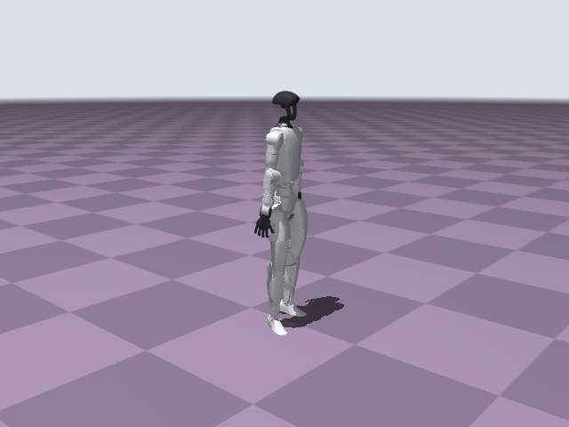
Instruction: In place motions
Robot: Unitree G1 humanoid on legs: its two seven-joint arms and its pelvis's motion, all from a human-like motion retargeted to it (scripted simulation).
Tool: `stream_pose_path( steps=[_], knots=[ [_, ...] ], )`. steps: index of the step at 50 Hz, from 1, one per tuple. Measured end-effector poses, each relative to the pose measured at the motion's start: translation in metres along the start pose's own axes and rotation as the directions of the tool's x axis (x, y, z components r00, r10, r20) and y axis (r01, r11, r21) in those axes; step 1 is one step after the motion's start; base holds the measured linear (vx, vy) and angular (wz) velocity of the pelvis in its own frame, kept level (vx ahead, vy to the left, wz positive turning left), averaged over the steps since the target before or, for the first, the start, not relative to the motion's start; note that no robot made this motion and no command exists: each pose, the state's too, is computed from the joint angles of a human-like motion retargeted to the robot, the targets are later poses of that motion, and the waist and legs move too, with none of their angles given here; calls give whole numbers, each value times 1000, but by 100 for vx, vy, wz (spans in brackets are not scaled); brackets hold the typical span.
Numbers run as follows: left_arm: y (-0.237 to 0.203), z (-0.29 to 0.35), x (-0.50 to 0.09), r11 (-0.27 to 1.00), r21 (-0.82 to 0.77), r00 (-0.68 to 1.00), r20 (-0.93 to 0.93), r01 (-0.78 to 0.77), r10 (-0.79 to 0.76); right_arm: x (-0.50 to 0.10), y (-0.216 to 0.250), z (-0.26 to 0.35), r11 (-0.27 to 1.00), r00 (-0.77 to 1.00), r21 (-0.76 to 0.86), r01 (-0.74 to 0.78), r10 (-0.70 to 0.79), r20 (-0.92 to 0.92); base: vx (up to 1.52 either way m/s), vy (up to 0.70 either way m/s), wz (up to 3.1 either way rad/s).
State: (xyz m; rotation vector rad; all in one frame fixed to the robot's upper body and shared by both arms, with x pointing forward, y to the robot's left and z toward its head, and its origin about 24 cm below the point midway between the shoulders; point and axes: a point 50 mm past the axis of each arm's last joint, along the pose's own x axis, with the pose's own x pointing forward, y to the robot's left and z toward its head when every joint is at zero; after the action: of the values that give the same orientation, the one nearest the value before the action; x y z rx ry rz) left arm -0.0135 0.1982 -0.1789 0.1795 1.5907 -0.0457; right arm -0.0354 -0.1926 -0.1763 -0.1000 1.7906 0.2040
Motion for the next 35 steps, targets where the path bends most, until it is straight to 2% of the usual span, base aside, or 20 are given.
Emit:
stream_pose_path(
  steps=[5,8,13,27,32,35],
  knots=[
    [8,25,-1,996,27,990,116,-81,77,-1,-1,-1,999,1000,34,-12,12,-9,-19,-10,37],
    [3,41,-1,997,-2,985,152,-78,77,0,0,-1,996,1000,87,-29,29,2,-21,-2,28],
    [1,54,-2,996,48,978,200,-72,61,0,-2,-10,995,999,94,-23,26,-31,-7,10,2],
    [6,20,0,997,31,995,80,-64,61,-1,-6,-12,994,999,108,-31,34,-29,3,19,0],
    [20,20,-1,999,18,998,43,-44,43,-4,-9,6,997,997,24,-68,68,24,-9,13,-41],
    [32,14,-3,999,13,999,6,-39,39,-6,-17,19,998,999,-61,-15,17,43,-10,5,-72]
  ],
)
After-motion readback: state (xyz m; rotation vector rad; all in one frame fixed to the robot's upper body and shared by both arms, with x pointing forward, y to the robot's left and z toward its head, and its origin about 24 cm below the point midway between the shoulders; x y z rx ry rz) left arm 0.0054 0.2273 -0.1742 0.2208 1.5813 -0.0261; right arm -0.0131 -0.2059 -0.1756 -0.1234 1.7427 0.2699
